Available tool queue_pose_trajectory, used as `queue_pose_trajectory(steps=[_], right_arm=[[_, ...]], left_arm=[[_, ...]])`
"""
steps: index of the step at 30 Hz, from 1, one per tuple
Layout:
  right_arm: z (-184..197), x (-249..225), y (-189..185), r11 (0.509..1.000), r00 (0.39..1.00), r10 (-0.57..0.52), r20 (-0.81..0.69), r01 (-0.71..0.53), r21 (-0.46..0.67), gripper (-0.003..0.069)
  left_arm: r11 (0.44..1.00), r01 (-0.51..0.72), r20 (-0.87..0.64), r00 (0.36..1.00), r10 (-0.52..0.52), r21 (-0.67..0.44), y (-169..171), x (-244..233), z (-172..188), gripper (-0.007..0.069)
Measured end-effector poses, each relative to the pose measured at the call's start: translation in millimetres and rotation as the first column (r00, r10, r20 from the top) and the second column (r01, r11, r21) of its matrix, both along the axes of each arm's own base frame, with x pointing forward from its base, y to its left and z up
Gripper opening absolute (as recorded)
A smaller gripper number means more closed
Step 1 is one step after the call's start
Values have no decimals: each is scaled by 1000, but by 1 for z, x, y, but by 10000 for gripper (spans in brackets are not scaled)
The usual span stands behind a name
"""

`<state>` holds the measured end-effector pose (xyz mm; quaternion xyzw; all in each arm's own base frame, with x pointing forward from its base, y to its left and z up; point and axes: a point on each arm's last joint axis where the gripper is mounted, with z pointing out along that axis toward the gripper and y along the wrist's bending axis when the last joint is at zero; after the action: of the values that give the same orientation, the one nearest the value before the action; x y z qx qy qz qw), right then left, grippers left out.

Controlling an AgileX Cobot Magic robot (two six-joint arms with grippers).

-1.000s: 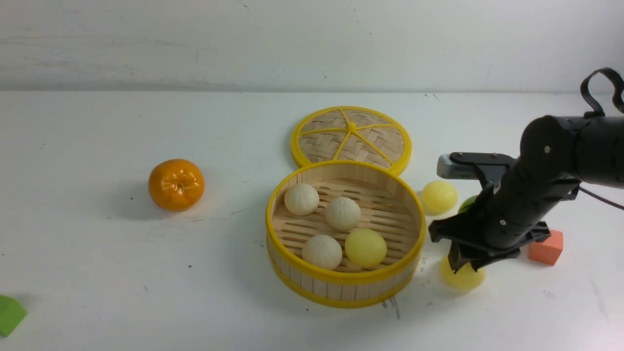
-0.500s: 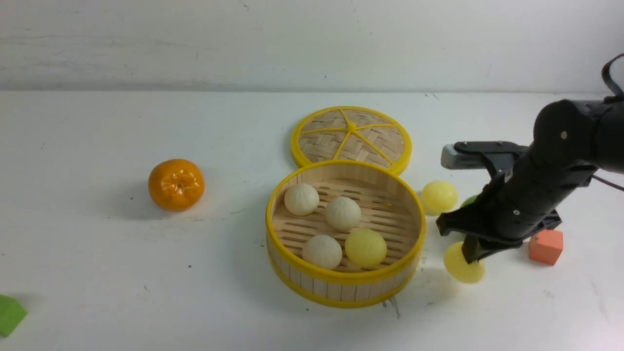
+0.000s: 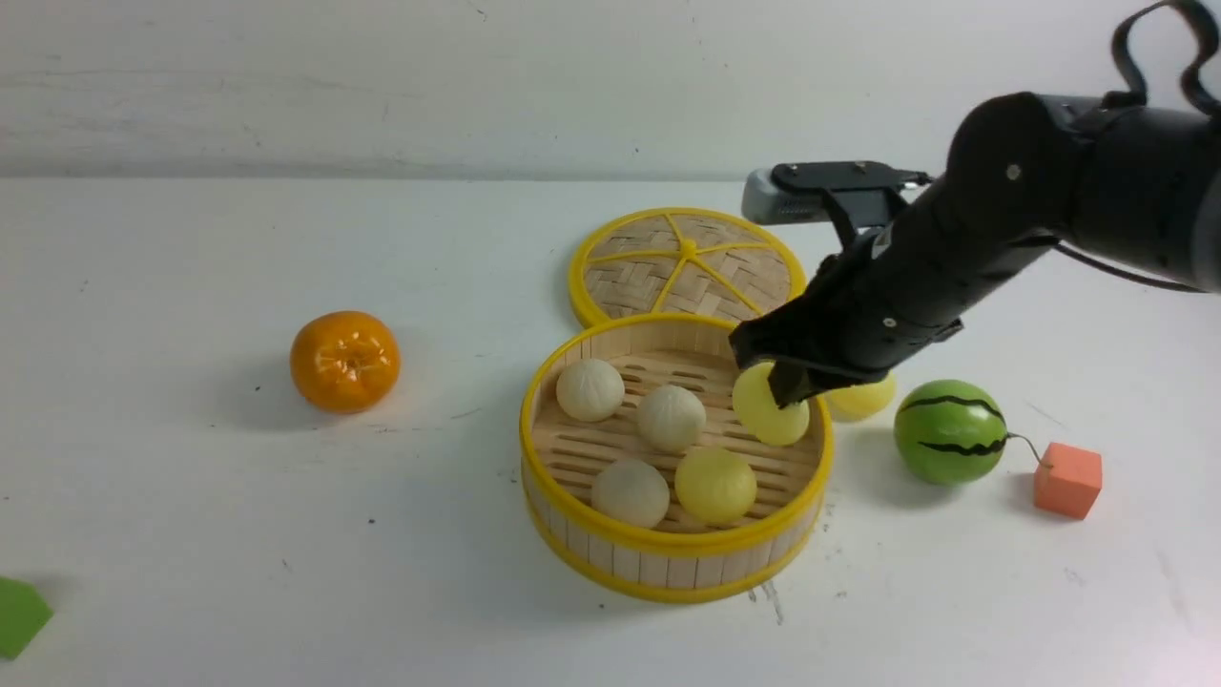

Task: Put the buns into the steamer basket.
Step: Use the right arm to put the steamed stuffed bun into the steamer, then use the right arm to grab a steamed stuffed bun

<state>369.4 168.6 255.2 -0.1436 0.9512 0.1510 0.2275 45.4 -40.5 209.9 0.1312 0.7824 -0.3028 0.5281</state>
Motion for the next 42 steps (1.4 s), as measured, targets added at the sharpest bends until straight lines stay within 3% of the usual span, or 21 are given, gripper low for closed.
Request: queue_pose_trajectory(steps=[6, 12, 17, 21, 25, 29, 35, 42], right_arm=[[-35, 16, 4, 998, 998, 4, -55, -7, -58, 46], [-38, 18, 4, 997, 998, 4, -61, -8, -77, 183], [6, 18, 0, 997, 1000, 18, 6, -17, -74, 428], [43, 21, -18, 997, 994, -33, 108, 39, -60, 486], [43, 34, -51, 985, 983, -143, 116, 153, -79, 466], [-3, 61, -83, 963, 970, -240, 30, 242, -116, 360], [-28, 83, -83, 960, 963, -271, -19, 268, -80, 274], [-28, 92, -76, 966, 966, -258, -26, 258, -20, 269]], left_arm=[[1000, 0, 0, 1000, 0, 0, 0, 0, 0, 78], [1000, 0, 0, 1000, 0, 0, 0, 0, 0, 85], [1000, 0, 0, 1000, 0, 0, 0, 0, 0, 92], [1000, 0, 0, 1000, 0, 0, 0, 0, 0, 92], [1000, 0, 0, 1000, 0, 0, 0, 0, 0, 99], [1000, 0, 0, 1000, 0, 0, 0, 0, 0, 102], [1000, 0, 0, 1000, 0, 0, 0, 0, 0, 110], [1000, 0, 0, 1000, 0, 0, 0, 0, 0, 113]])
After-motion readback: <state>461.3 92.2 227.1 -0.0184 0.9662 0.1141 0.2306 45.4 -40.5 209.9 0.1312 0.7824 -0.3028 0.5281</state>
